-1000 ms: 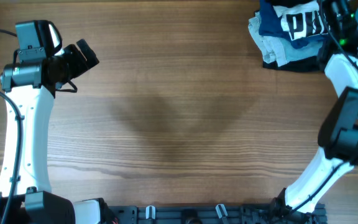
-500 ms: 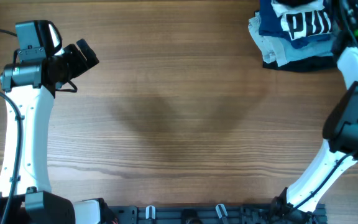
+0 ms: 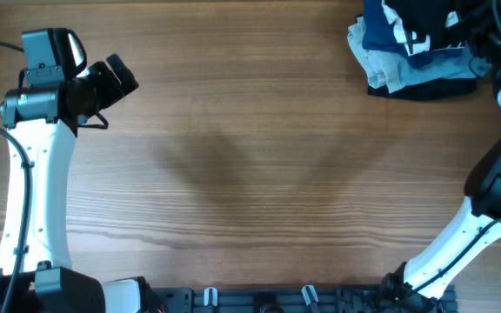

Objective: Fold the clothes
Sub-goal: 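Carry the bundle with the right gripper onto the clothes stack at upper right, then release the shirt on the stack and lift the right gripper away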

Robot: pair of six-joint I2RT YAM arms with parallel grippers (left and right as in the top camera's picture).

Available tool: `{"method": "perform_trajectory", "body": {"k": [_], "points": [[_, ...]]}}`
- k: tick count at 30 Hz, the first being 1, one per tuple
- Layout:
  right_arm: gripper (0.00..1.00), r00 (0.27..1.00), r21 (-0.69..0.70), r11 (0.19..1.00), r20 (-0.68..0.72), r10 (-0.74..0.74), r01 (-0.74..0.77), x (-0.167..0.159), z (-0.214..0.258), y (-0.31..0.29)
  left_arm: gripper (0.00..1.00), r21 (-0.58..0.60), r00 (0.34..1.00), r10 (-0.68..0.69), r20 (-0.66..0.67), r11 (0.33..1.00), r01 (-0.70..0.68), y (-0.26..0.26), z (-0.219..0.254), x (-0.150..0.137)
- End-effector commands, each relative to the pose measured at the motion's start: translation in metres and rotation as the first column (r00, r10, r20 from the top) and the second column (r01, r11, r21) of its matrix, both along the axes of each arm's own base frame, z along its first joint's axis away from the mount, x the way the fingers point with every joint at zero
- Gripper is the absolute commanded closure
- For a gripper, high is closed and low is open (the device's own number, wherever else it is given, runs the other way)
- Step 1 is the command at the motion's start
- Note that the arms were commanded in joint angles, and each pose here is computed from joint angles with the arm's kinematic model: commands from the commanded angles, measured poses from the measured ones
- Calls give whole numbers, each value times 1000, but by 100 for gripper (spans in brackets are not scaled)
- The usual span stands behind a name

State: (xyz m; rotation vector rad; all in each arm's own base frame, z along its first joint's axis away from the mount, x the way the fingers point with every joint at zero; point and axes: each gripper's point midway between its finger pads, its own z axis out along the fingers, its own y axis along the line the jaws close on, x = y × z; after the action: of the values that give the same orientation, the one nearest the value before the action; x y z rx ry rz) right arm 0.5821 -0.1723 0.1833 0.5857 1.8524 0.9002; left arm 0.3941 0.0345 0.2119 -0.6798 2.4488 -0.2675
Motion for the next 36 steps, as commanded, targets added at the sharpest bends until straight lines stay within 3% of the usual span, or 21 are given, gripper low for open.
{"method": "perform_trajectory", "body": {"k": [1, 12, 16, 21, 26, 29, 33, 36], "points": [[3, 994, -83, 994, 75, 82, -76, -8, 33, 9, 0, -5, 1000, 12, -13, 1000, -12, 2, -5, 0], [0, 999, -368, 929, 5, 49, -43, -67, 99, 15, 0, -5, 1000, 12, -13, 1000, -12, 2, -5, 0], [1, 995, -459, 887, 60, 84, -47, -73, 123, 22, 0, -4, 1000, 12, -12, 1000, -12, 2, -5, 0], [1, 993, -593, 805, 86, 84, -17, -62, 127, 28, 0, -4, 1000, 12, -12, 1000, -12, 2, -5, 0], [1, 984, -770, 628, 173, 30, 116, -32, 143, 35, 0, -3, 1000, 12, -4, 1000, -12, 2, -4, 2], [0, 973, -808, 549, 228, -45, 215, -13, 149, 38, 0, -2, 1000, 12, 4, 1000, -12, 2, -3, 3], [0, 956, -802, 531, 287, -62, 275, 7, 146, 43, 0, -3, 1000, 13, 10, 1000, -13, 2, -2, 5], [1, 949, -750, 590, 300, -99, 299, 20, 129, 39, 0, -2, 1000, 13, 10, 1000, -13, 3, -2, 4]]}}
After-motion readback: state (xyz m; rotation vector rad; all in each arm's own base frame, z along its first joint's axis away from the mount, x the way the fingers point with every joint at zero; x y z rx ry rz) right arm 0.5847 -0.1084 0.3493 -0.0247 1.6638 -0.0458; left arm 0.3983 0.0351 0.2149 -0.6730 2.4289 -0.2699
